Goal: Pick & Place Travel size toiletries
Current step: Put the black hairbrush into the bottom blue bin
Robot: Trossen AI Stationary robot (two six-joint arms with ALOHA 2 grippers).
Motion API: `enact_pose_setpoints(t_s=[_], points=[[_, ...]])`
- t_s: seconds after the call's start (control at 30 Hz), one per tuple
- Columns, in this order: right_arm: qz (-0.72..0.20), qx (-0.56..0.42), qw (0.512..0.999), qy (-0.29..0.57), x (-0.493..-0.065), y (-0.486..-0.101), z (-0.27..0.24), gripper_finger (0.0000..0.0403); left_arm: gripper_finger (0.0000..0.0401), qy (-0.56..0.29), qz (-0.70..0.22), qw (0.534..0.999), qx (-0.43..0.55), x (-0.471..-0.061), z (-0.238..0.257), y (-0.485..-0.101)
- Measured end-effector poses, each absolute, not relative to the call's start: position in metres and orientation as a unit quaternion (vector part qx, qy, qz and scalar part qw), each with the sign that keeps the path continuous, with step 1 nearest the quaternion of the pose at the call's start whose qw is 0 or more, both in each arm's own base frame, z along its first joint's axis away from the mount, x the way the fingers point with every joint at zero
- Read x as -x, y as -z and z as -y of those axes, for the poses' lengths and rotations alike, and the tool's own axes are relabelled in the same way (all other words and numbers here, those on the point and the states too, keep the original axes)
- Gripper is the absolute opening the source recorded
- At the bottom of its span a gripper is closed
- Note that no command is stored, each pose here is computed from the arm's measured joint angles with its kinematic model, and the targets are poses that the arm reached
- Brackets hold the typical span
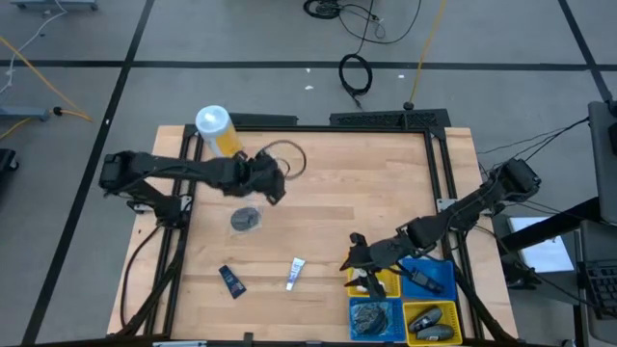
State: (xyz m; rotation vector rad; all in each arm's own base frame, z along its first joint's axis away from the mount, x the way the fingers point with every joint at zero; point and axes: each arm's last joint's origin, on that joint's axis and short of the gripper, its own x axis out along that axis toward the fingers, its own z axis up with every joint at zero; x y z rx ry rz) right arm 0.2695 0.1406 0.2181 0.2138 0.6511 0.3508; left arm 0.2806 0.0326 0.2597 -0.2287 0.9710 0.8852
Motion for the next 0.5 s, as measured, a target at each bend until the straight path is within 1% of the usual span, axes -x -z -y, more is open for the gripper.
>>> enact_pose_setpoints(t_s=[0.13,0.23,0.4,0.5], points=[[-0.315,-0.1,0.928,-0.173,-0.27,-0.219,-0.14,0.0208,0.0211,-0.444,-0.455,0.761,0.125,-0.272,-0.069,-0.243],[-0.313,-0.096,0.928,-0.175,-0.27,-0.219,-0.14,0.0208,0.0211,-0.448,-0.449,0.759,0.147,-0.268,-0.094,-0.235],[-0.312,-0.091,0.929,-0.177,-0.27,-0.219,-0.14,0.0208,0.0211,-0.395,-0.422,0.789,0.208,-0.266,-0.125,-0.222],[-0.31,-0.084,0.93,-0.179,-0.27,-0.219,-0.14,0.0208,0.0211,-0.38,-0.41,0.798,0.226,-0.267,-0.136,-0.211]])
